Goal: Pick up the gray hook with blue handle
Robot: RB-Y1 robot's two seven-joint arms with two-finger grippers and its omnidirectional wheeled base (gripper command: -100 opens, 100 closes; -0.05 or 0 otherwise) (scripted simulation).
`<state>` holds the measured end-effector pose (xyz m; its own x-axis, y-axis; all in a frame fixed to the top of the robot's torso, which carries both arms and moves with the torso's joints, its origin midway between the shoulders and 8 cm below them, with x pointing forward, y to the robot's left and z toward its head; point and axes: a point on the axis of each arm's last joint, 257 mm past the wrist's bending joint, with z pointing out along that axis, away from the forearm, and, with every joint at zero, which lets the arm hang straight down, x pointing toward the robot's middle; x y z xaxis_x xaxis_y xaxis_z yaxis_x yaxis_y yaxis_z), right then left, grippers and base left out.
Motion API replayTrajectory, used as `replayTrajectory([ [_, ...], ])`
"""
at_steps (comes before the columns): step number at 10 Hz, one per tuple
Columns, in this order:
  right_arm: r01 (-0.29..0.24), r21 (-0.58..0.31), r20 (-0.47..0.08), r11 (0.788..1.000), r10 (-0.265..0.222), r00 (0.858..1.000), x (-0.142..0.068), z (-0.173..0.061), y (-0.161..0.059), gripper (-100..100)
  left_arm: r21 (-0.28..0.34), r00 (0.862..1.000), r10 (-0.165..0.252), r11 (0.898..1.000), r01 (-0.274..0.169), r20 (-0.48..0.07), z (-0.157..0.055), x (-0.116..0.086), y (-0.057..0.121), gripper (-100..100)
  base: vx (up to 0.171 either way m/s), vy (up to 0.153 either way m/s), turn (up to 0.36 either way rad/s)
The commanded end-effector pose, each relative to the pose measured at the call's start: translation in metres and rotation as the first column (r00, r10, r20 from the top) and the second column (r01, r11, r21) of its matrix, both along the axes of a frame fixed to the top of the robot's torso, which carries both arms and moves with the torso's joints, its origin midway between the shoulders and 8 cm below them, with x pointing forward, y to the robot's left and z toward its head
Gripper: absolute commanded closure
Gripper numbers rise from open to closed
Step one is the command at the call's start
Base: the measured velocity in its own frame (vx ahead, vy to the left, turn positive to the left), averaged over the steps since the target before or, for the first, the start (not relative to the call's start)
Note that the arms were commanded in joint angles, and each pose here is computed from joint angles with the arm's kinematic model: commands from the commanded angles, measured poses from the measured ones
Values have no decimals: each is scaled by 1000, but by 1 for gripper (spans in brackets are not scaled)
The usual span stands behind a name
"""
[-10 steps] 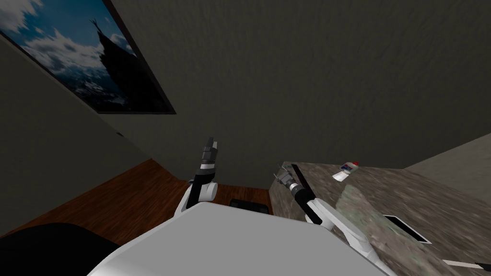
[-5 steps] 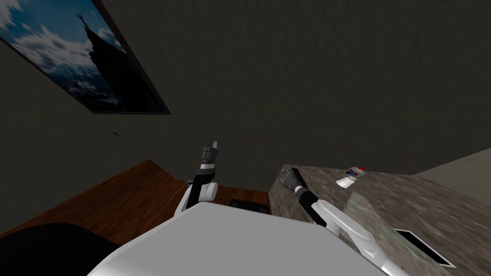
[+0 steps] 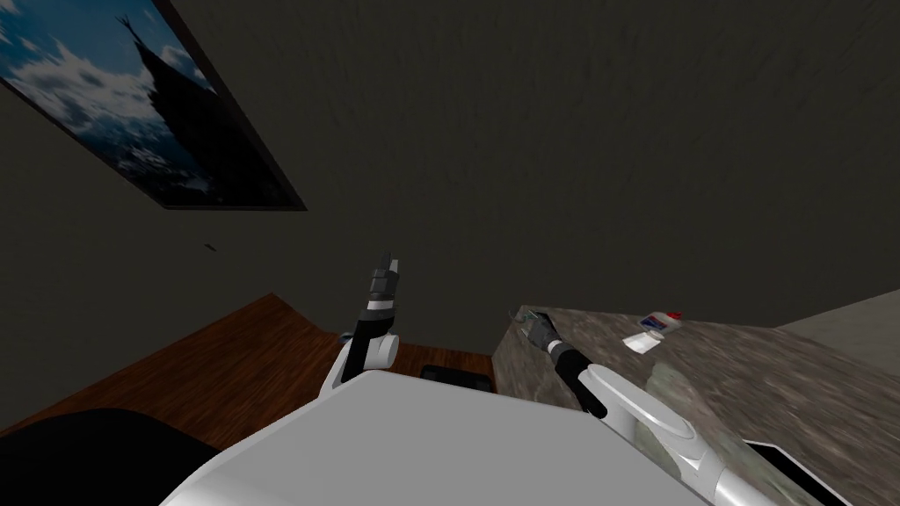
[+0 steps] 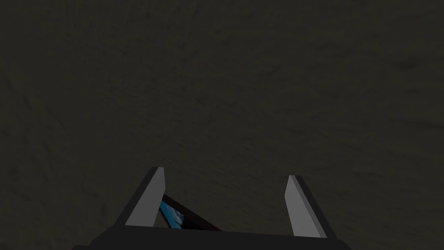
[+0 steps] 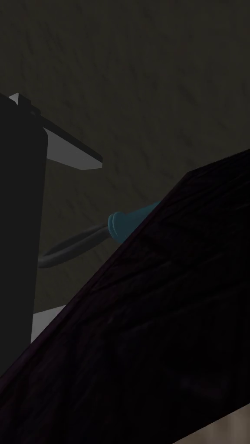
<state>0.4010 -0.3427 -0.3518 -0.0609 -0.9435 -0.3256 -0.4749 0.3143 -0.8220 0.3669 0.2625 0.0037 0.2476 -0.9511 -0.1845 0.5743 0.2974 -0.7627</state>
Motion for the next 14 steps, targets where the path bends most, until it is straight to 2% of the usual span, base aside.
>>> replayTrajectory([
  [1,0,0,0,1000,0,1000,0,0,0,-100,0,1000,0,1000,0,0,0,0,0,0,36,-14,7],
  [2,0,-9,1,1000,0,1000,0,0,-1,0,0,1000,0,1000,0,0,0,0,0,0,6,-3,0],
  [3,29,1,61,1000,-29,998,28,15,-7,-100,0,1000,0,1000,0,0,0,0,0,0,-122,-128,538],
  [5,53,-34,68,998,-51,996,42,14,-26,-100,0,1000,0,1000,0,0,0,0,0,0,-134,-75,48],
  [6,74,-52,49,996,-72,996,38,4,-40,-100,0,1000,0,1000,0,0,0,0,0,0,-13,10,6],
  [7,92,-25,109,995,-88,990,63,23,-36,-100,0,1000,0,1000,0,0,0,0,0,0,-113,-69,372],
  [9,111,-48,124,993,-104,987,79,28,-50,-100,0,1000,0,1000,0,0,0,0,0,0,-96,-82,116],
  [12,153,-82,88,985,-146,985,71,9,-77,-100,0,1000,0,1000,0,0,0,0,0,0,-10,13,5],
  [13,173,-46,150,984,-165,975,101,31,-73,-100,0,1000,0,1000,0,0,0,0,0,0,-114,-68,344],
  [14,172,-52,165,984,-162,973,110,38,-73,-100,0,1000,0,1000,0,0,0,0,0,0,-146,-108,263],
])
